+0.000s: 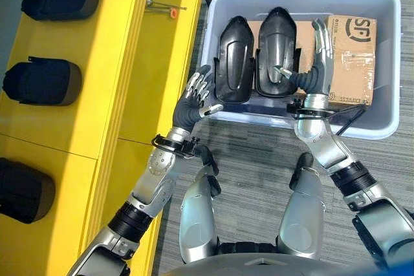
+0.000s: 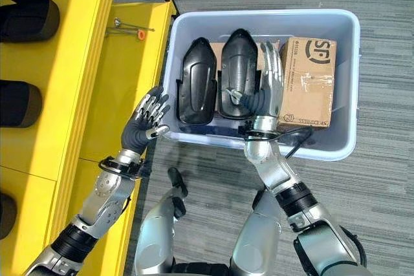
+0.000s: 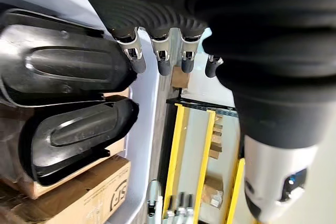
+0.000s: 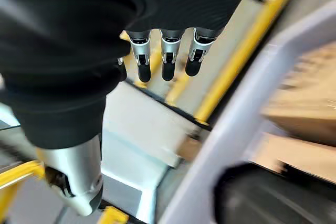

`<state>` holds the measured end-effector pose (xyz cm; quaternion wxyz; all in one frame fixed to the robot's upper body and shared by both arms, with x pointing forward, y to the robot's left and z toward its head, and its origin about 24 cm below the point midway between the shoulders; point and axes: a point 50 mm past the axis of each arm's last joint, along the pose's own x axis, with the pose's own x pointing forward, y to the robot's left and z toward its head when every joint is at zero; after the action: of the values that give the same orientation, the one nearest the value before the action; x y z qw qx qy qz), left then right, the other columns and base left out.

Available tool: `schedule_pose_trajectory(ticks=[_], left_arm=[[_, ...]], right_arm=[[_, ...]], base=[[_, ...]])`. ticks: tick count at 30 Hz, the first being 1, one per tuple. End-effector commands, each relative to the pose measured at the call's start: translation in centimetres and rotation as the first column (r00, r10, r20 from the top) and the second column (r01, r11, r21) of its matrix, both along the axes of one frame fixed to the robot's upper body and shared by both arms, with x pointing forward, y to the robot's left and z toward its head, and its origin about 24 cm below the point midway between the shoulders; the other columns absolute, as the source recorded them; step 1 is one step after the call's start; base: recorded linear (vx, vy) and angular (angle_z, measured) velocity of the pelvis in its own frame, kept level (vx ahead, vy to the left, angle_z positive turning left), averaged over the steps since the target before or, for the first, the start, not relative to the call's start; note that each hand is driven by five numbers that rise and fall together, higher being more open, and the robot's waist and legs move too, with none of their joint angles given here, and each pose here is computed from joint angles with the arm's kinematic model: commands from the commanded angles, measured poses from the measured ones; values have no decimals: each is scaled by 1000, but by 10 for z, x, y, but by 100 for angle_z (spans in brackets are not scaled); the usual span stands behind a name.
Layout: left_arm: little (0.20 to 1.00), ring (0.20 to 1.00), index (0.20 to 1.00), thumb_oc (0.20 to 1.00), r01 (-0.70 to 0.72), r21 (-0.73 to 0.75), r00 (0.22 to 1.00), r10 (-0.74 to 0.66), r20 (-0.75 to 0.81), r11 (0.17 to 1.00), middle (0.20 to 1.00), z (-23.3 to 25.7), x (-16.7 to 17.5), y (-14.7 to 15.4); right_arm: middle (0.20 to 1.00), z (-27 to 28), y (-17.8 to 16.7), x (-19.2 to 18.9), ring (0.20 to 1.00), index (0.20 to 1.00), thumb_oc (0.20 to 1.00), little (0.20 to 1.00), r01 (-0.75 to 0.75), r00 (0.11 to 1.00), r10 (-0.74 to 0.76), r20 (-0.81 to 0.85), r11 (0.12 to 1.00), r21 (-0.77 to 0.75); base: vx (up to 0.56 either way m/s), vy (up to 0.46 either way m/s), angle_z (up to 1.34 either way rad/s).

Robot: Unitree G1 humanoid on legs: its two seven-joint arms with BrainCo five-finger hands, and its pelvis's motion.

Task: Move parts from the plastic box to the shelf.

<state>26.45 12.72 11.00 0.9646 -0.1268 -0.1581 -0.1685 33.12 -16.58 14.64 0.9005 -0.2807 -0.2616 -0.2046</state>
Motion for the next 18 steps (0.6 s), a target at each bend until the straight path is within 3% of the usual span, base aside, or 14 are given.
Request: schedule_pose_trajectory(ticks=[1,5,15,18], left_arm=[[1000,1000,1000,1000,51,-22,994,-49,95,998,1000,21,-3,2],[1000,1000,1000,1000,70,-2,995,-70,77,998,1000,20,1,-1],[1000,1000,1000,1000,103,27,994,-104,31,994,1000,19,4,-9],[1000,1000,1000,1000,110,23,994,-111,24,994,1000,20,6,-12]], right_arm=[[1000,17,-2,10,1000,1000,1000,1000,-81,997,77,31,980,180],[1000,28,-20,27,1000,1000,1000,1000,-54,999,48,25,956,288],[1000,55,-44,42,1000,1000,1000,1000,33,997,-52,57,955,295],[1000,64,-54,45,1000,1000,1000,1000,123,985,-154,73,939,320]], base=[[45,-2,4],[1,-37,9],[-3,8,11],[2,19,9]])
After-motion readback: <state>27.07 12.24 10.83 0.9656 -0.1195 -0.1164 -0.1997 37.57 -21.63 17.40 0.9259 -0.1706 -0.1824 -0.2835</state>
